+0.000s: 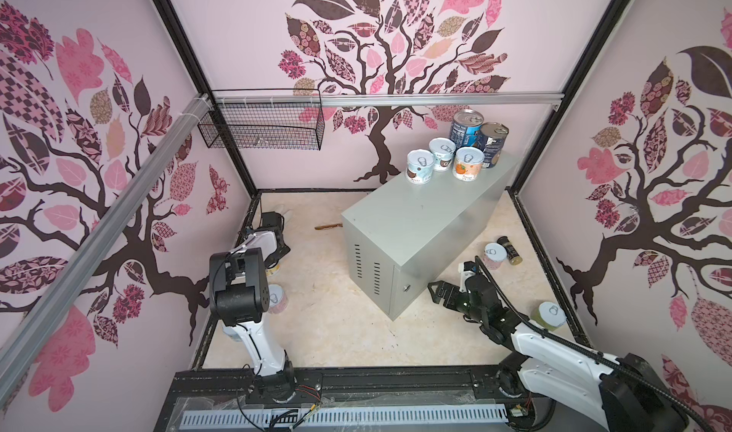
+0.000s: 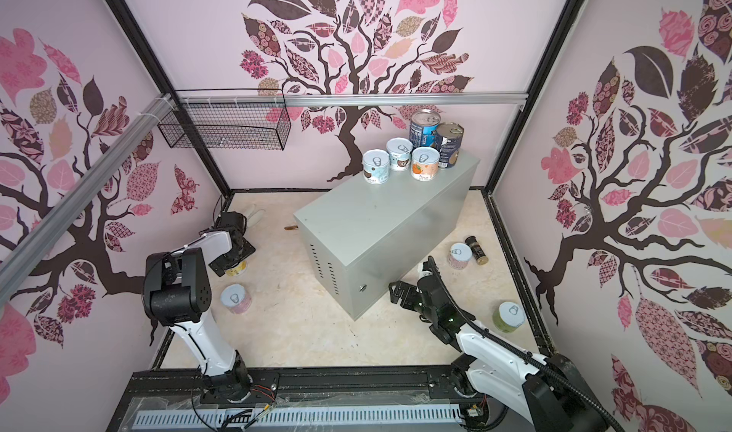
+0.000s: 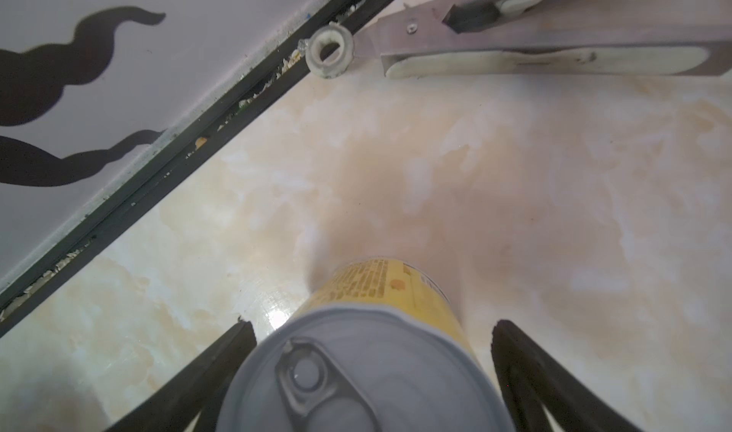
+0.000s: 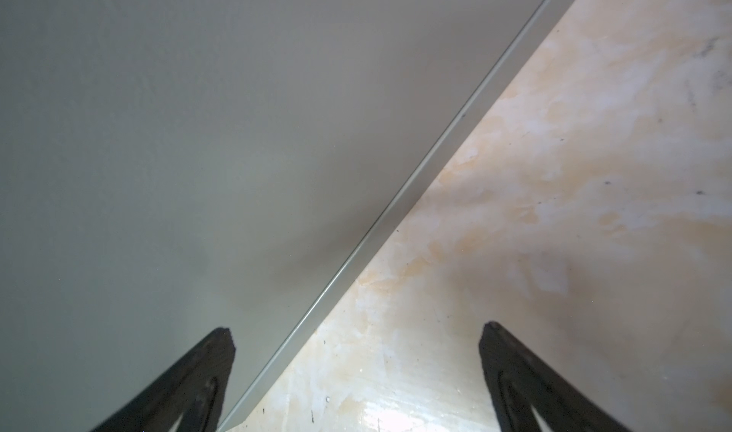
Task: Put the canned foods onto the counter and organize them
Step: 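Grasp the yellow-labelled floor can with the left gripper, then lift the yellow-labelled can and carry it up toward the cabinet top, then move the yellow can over the cabinet top toward the grouped cans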
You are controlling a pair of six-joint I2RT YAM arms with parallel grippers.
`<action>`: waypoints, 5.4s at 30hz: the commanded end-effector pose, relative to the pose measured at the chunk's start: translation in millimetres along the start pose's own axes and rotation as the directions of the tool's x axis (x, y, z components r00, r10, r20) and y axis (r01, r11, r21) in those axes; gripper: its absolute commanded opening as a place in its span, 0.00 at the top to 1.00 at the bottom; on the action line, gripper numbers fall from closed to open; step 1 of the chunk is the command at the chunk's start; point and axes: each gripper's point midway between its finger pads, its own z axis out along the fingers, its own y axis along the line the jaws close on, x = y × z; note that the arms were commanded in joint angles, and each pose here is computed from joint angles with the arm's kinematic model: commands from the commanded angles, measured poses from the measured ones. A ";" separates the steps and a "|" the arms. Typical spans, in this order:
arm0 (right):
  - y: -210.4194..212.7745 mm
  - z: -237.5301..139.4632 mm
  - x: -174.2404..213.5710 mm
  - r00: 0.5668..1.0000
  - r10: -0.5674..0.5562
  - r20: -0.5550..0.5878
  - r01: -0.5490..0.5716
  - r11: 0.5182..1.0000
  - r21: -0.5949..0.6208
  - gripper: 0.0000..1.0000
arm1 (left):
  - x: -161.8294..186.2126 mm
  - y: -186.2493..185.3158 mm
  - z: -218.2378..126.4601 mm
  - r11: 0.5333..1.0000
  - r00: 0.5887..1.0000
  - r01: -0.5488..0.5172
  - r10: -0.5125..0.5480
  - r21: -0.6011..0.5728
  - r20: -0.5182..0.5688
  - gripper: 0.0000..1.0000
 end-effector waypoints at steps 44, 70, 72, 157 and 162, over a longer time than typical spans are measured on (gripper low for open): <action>4.5 -12.4 -11.8 0.998 -0.049 0.029 0.049 0.999 0.008 0.00 | -27.1 -46.8 -76.2 0.953 0.985 -0.170 0.161 0.250 0.057 0.40; 17.4 -46.1 -28.5 0.995 -0.069 0.068 0.069 0.998 0.000 0.00 | -5.0 -85.0 -284.6 0.696 0.858 -0.501 0.321 0.514 0.401 0.40; 18.7 -48.6 -29.6 0.995 -0.073 0.070 0.073 0.997 -0.001 0.00 | -0.2 -83.9 -301.8 0.661 0.844 -0.527 0.332 0.534 0.421 0.40; 8.0 -48.6 -9.6 0.994 -0.105 0.018 0.105 0.994 -0.007 0.00 | 146.6 -176.6 -563.9 -0.070 0.395 -0.892 0.356 0.446 0.847 0.02; 8.5 -47.7 -9.5 0.994 -0.104 0.013 0.104 0.995 -0.005 0.00 | 141.8 -164.6 -561.9 -0.091 0.433 -0.872 0.313 0.480 0.845 0.02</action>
